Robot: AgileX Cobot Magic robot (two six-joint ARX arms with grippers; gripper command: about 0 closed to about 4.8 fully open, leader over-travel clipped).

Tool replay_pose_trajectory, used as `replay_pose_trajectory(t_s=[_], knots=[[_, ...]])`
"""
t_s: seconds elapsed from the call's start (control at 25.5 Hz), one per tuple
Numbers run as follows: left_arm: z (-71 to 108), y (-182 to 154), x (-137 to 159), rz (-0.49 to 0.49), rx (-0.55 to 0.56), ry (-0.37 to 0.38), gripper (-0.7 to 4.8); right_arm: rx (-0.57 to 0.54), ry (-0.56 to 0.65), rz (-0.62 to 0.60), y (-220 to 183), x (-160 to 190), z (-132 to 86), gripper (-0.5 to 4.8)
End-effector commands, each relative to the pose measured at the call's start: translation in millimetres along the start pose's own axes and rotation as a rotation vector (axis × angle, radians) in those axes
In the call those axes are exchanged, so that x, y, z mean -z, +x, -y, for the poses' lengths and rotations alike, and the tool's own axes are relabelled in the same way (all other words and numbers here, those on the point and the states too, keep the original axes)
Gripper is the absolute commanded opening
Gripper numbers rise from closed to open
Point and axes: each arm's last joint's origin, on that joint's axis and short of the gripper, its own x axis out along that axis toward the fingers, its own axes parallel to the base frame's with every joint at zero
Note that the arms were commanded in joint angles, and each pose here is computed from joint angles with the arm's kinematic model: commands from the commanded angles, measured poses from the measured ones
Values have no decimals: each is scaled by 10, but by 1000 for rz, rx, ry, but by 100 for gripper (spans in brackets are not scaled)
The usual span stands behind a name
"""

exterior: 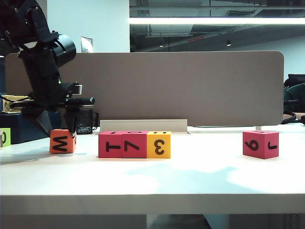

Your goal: Select the appropriate blocks from the scattered letter blocks on the table and arrange them in a row to spell out "ALOHA".

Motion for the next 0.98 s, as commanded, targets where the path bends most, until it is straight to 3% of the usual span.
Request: replay_pose_trajectory(t_s=[0.04,0.31,0.47,0.71,0.98], knots=[[-6,-195,8,-19,19,49,236,-3,-2,12,-20,-9,-1,-1],[3,-450,52,-71,142,72,237,-22,-4,9,-21,-6,-11,-1],[-9,-455,134,-150,146,161,237,-22,-4,6,-21,-2,-11,-1],[15,-444,151,-171,230,158,237,-23,-4,-2,-21,5,-11,-1],[31,-303,175,-198,236,154,237,-23,-4,-2,-19,5,-12,-1]])
